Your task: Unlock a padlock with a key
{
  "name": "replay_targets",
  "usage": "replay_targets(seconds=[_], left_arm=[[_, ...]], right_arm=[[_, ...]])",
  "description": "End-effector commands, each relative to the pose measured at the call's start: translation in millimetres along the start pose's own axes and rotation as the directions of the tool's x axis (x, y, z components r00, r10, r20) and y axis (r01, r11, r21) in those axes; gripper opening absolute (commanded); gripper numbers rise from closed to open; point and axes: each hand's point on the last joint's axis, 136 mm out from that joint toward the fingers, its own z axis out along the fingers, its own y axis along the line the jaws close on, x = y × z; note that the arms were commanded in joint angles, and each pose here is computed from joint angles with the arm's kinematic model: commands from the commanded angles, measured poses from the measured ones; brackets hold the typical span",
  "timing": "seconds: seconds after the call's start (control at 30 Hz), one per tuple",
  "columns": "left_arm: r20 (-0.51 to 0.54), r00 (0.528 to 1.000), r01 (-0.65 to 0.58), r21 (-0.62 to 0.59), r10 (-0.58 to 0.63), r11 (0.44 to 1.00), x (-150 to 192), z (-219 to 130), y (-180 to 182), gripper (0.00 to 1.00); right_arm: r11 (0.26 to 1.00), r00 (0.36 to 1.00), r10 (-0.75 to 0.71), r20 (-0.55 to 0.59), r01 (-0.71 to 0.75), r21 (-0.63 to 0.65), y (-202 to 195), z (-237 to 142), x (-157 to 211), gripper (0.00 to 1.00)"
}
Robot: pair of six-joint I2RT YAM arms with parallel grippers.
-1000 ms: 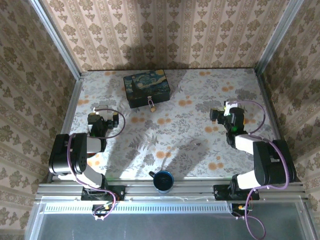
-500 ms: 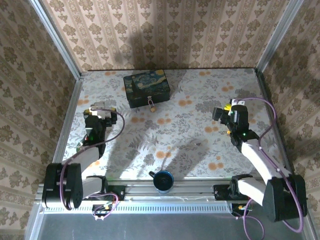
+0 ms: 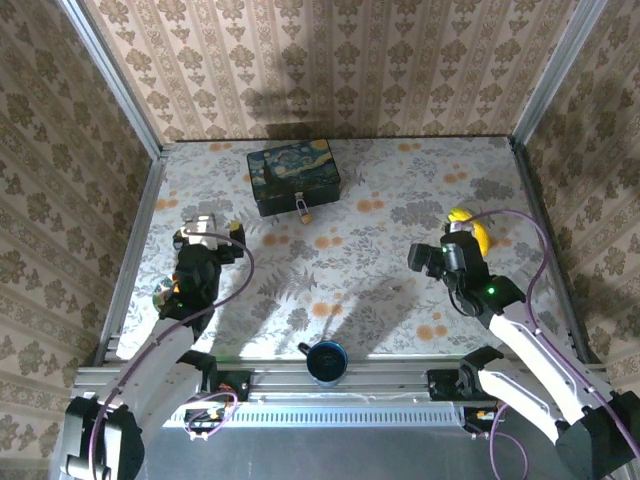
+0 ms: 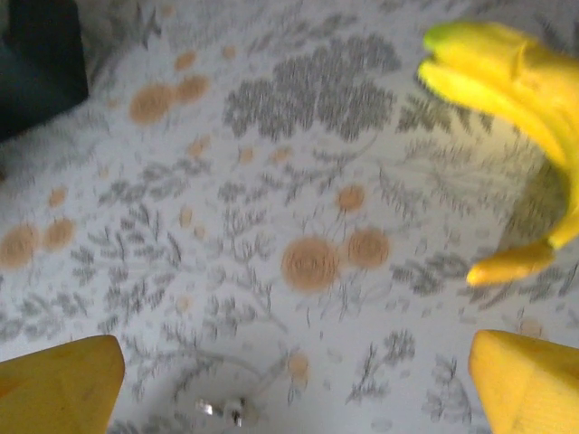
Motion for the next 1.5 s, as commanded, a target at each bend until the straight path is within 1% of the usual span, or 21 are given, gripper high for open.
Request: replay_targets(seconds=[0.0, 0.1, 0.27, 0.43, 0.57, 0.7, 0.83, 0.97, 1.1, 1.2, 1.47], left_arm=[[-0.061, 0.996, 0.057, -0.031, -0.059, 0.998, 9, -6, 4, 1.00], [-0.094, 0.993, 0.075, -0.013, -0.076, 0.997, 13, -8, 1, 1.00], [-0.115, 0.990, 0.087, 0.023, -0.084, 0.996, 15, -10, -5, 1.00], [-0.101, 0.994, 0.040, 0.102, -0.030, 0.994, 6, -11, -19, 1.00], [-0.107, 0.994, 0.045, 0.090, -0.035, 0.995, 5, -13, -19, 1.00], [-0.092, 0.992, 0.090, 0.088, -0.082, 0.992, 5, -15, -18, 1.00], [-0.077, 0.991, 0.114, 0.074, -0.108, 0.991, 2, -15, -15, 1.00], [-0.079, 0.991, 0.113, 0.079, -0.107, 0.990, -1, -13, -17, 1.00], [-0.095, 0.990, 0.109, 0.087, -0.101, 0.990, 1, -11, -20, 1.00], [-0.106, 0.989, 0.111, 0.092, -0.101, 0.990, 1, -9, -22, 1.00], [-0.113, 0.987, 0.124, 0.066, -0.116, 0.990, 3, -8, -19, 1.00]], right_arm=[[0.997, 0.995, 0.042, -0.091, -0.036, 0.067, -9, -9, 23, 0.95], [0.997, 0.986, 0.049, -0.157, -0.038, 0.074, -7, -10, 37, 0.91], [0.998, 0.971, 0.059, -0.233, -0.053, 0.032, 6, -10, 52, 0.86], [0.999, 0.954, 0.046, -0.296, -0.045, 0.012, 15, -9, 60, 0.81], [0.999, 0.937, 0.028, -0.348, -0.033, -0.008, 23, -6, 70, 0.78], [1.000, 0.917, 0.011, -0.398, -0.020, -0.020, 27, -5, 81, 0.74], [0.999, 0.906, 0.003, -0.423, -0.021, -0.038, 31, -4, 89, 0.70], [0.996, 0.890, 0.009, -0.455, -0.046, -0.071, 39, 2, 100, 0.62], [0.999, 0.884, 0.009, -0.468, -0.027, -0.031, 35, 11, 107, 0.57], [0.999, 0.886, 0.008, -0.464, -0.022, -0.026, 38, 19, 106, 0.56], [0.999, 0.892, 0.020, -0.452, -0.004, 0.036, 34, 37, 105, 0.57]])
